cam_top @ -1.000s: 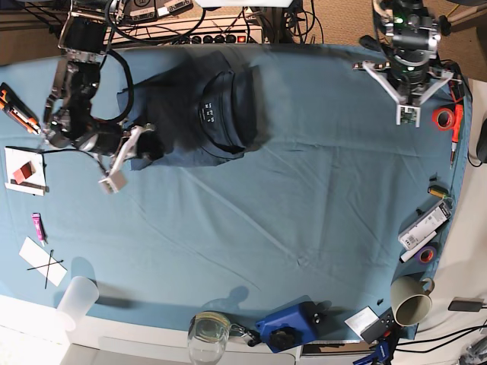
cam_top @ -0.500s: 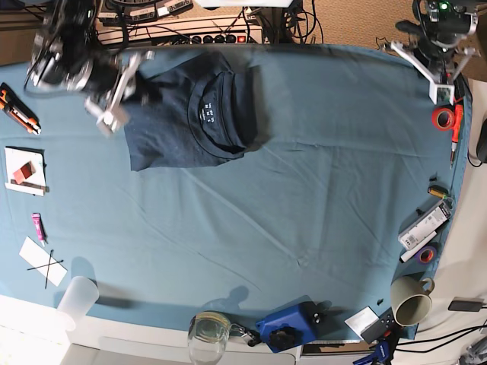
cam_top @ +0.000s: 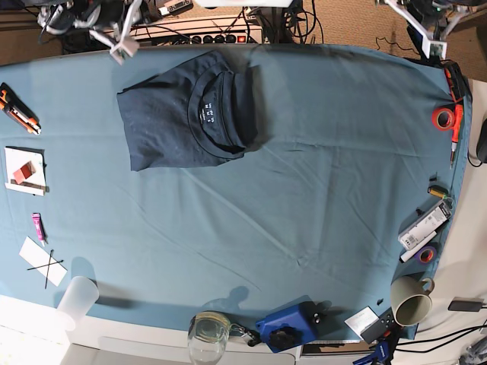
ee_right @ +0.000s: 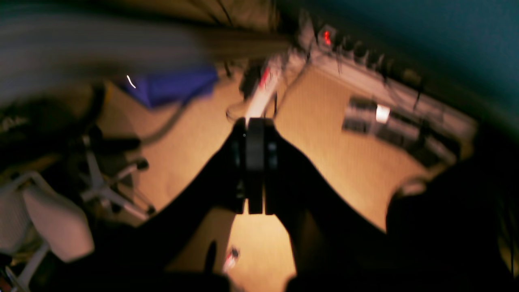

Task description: Fold the T-shirt properly

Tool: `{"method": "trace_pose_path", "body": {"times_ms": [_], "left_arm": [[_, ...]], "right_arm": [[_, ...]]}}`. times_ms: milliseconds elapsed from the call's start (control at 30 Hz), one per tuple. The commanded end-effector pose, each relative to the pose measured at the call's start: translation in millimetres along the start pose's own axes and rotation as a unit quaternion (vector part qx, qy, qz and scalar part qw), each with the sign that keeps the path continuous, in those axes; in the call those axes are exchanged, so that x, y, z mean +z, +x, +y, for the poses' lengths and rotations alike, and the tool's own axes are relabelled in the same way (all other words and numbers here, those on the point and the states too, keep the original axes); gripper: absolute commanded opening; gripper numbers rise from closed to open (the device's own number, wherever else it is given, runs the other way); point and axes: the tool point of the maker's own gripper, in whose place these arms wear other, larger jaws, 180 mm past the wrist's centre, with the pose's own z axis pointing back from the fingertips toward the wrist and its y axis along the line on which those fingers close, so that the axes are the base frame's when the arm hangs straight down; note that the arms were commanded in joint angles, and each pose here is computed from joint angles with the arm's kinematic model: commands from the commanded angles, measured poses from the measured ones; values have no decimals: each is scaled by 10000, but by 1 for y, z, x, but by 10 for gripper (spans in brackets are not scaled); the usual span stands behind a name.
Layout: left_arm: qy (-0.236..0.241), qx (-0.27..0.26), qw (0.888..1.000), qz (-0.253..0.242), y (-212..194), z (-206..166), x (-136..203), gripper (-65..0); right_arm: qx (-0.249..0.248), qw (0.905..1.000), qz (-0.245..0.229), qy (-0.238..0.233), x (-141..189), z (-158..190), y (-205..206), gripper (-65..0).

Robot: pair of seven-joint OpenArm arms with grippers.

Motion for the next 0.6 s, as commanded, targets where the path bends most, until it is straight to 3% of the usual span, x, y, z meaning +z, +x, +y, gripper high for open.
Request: {"method": "trace_pose_path", "body": {"times_ms": [0,200,333,567], "left_arm": [[-59,38,10000,68,-7,0,1,-650],[-309,430,9935,1003,-73,3,-29,-650],[-536,632,9843,1558,-119,2,-50,-650],[-1125,1073,9707,1834,-144,-18,-96,-650]], "right_arm": [[42,10000,30,-22,4,1,-3,-650],[-133,9980,597,-158,2,-2,-39,-650],[-588,9936,962,-66,-9,-10,-70,-650],[-1597,9764,1444,154,-38,-31,-117,-650]]}}
